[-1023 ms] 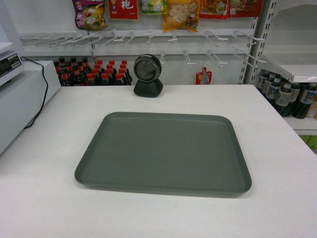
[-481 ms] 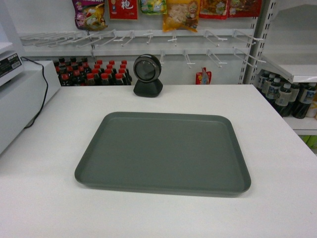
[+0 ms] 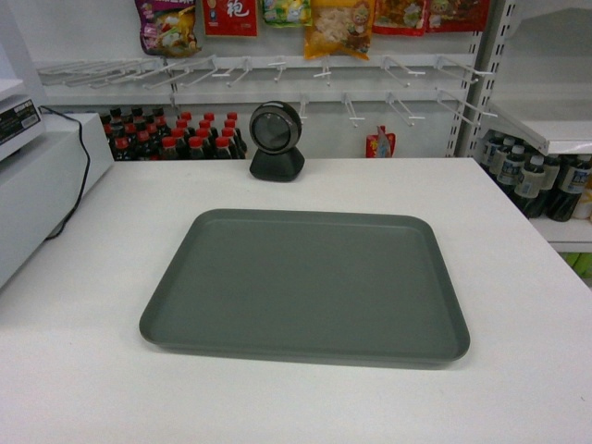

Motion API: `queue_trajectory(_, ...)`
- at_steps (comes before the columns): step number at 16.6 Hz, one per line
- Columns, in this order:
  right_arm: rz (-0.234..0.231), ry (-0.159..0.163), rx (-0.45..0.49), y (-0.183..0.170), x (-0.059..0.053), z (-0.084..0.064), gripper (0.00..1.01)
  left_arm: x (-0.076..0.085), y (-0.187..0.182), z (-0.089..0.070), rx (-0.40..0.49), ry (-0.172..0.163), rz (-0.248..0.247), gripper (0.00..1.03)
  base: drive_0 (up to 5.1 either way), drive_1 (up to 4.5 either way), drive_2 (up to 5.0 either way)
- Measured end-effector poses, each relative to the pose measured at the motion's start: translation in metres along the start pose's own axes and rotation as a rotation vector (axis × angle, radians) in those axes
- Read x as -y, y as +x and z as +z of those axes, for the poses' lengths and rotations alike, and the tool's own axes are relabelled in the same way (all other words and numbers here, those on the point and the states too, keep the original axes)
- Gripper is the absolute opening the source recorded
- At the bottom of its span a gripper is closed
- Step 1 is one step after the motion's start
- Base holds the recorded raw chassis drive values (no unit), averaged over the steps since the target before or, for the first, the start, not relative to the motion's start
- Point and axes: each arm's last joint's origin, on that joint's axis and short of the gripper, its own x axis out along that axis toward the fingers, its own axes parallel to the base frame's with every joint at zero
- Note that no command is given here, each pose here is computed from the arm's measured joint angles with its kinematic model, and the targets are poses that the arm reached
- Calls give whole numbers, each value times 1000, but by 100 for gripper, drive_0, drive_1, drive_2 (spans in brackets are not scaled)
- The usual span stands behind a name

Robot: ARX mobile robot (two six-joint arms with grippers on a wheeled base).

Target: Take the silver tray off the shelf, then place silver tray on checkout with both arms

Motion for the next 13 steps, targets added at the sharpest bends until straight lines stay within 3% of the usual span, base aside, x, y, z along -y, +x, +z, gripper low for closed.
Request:
queue_trajectory(2,0,0,0,0,0,0,100,0,0,0,0,0,0,90,0,0,0)
queue_trajectory(3,0,0,0,0,0,0,98,0,0,0,0,0,0,100,0,0,0)
queue_trajectory(13,0,0,0,0,0,0,98,0,0,0,0,0,0,98,0,0,0)
